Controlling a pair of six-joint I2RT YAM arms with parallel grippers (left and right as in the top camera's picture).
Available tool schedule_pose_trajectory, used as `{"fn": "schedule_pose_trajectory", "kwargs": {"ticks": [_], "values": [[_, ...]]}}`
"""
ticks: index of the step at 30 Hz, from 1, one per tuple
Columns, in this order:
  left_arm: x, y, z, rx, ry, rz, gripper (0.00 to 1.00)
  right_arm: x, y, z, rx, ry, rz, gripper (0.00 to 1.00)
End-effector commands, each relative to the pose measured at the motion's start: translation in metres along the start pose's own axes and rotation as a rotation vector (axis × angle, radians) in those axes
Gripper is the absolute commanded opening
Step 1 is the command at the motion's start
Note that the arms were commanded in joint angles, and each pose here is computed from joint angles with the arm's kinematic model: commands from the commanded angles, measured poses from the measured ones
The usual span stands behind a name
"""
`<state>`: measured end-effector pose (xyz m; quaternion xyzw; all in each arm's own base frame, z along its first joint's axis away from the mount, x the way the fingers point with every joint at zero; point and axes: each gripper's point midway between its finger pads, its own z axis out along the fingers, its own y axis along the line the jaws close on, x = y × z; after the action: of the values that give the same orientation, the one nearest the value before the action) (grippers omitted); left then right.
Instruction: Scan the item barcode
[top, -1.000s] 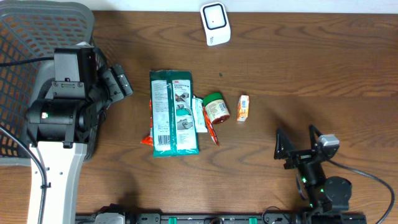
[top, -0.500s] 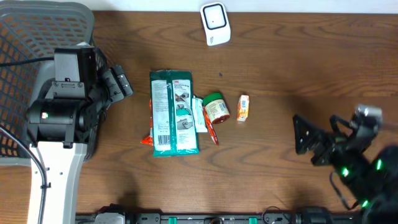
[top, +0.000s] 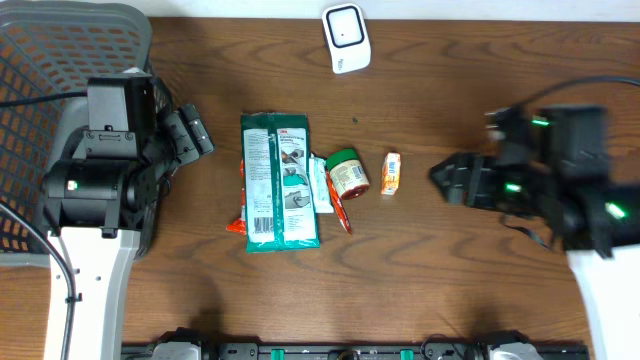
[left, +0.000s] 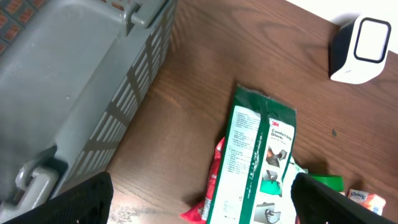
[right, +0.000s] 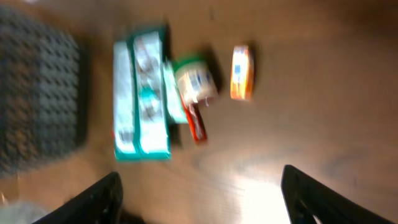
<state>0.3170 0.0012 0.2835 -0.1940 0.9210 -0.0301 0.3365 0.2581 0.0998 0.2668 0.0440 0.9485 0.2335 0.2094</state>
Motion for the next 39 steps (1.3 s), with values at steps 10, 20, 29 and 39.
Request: {"fn": "schedule_pose_trajectory", "kwargs": {"ticks": [10, 20, 29, 39], "values": [[-0.003, 0.002, -0.001, -0.010, -0.006, 0.010, 0.91, -0.003, -0.023, 0.133, 0.292, 0.231, -0.054, 0.82], [-0.003, 0.002, -0.001, -0.010, -0.006, 0.010, 0.91, -0.024, -0.030, 0.183, 0.301, 0.192, -0.066, 0.63], [-0.003, 0.002, -0.001, -0.010, -0.006, 0.010, 0.91, -0.019, -0.045, 0.217, 0.369, 0.224, -0.086, 0.54], [-0.003, 0.002, -0.001, -0.010, -0.006, 0.010, 0.91, -0.013, -0.053, 0.241, 0.383, 0.247, -0.089, 0.46]]}}
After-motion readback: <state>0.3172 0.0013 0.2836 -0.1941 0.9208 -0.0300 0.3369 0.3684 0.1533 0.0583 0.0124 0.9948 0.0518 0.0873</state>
